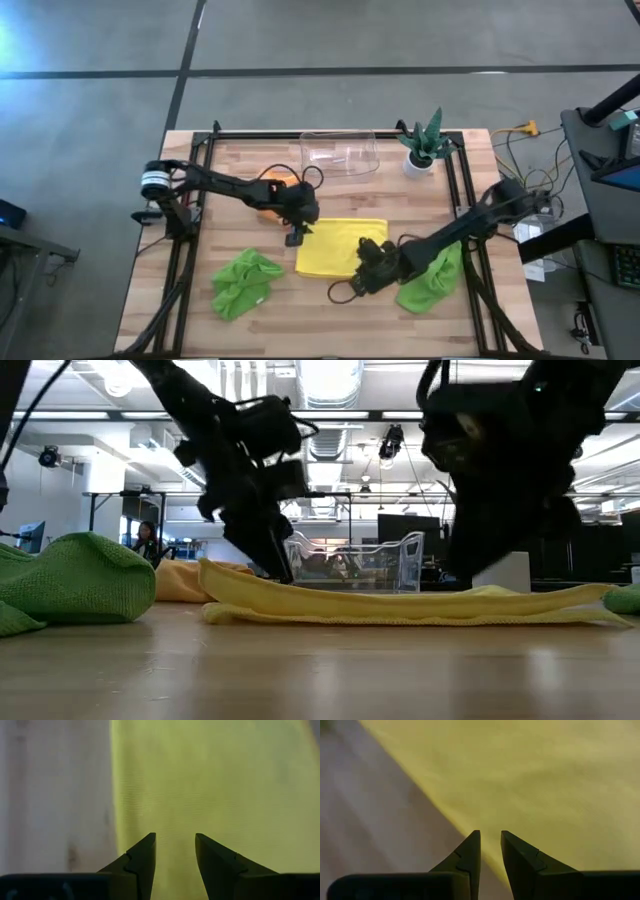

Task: Fold microfiber towels
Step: Fold the yellow microfiber towel

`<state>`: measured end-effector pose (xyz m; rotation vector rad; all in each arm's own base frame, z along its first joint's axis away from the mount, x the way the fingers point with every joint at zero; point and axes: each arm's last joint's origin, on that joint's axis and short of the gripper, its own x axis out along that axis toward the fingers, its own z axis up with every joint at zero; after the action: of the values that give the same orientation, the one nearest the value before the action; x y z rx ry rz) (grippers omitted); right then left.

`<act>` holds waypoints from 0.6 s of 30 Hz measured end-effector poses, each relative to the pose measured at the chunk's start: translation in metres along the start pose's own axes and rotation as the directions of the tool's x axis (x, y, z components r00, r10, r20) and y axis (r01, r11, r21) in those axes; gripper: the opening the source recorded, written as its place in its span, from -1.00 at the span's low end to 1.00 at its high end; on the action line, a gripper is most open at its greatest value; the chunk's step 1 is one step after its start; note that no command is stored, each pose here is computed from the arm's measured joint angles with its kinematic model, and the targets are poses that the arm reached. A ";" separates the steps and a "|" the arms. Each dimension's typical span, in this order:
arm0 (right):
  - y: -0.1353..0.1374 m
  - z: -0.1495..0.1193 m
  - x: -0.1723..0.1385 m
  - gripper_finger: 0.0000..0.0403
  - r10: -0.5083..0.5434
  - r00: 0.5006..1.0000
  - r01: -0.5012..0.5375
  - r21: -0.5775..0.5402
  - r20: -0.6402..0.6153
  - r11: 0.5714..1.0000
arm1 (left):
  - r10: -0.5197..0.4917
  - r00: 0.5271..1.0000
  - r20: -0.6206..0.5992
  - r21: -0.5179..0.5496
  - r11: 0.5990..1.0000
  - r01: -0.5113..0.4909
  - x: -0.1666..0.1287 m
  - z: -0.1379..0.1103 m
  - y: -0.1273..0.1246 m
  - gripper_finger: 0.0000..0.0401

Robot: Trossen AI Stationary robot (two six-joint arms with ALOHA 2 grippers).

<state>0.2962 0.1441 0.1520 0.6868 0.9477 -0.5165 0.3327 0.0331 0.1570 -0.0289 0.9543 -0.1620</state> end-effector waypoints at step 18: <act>-0.024 0.014 0.026 -0.64 -0.372 0.926 0.338 -0.298 -0.064 0.893 | -0.176 0.983 -0.058 -0.280 0.948 0.153 0.013 0.000 -0.057 -0.39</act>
<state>0.3002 0.1148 0.1281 0.2847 1.2437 -0.6512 0.3328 -0.0253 0.1519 -0.3613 1.0513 -0.1853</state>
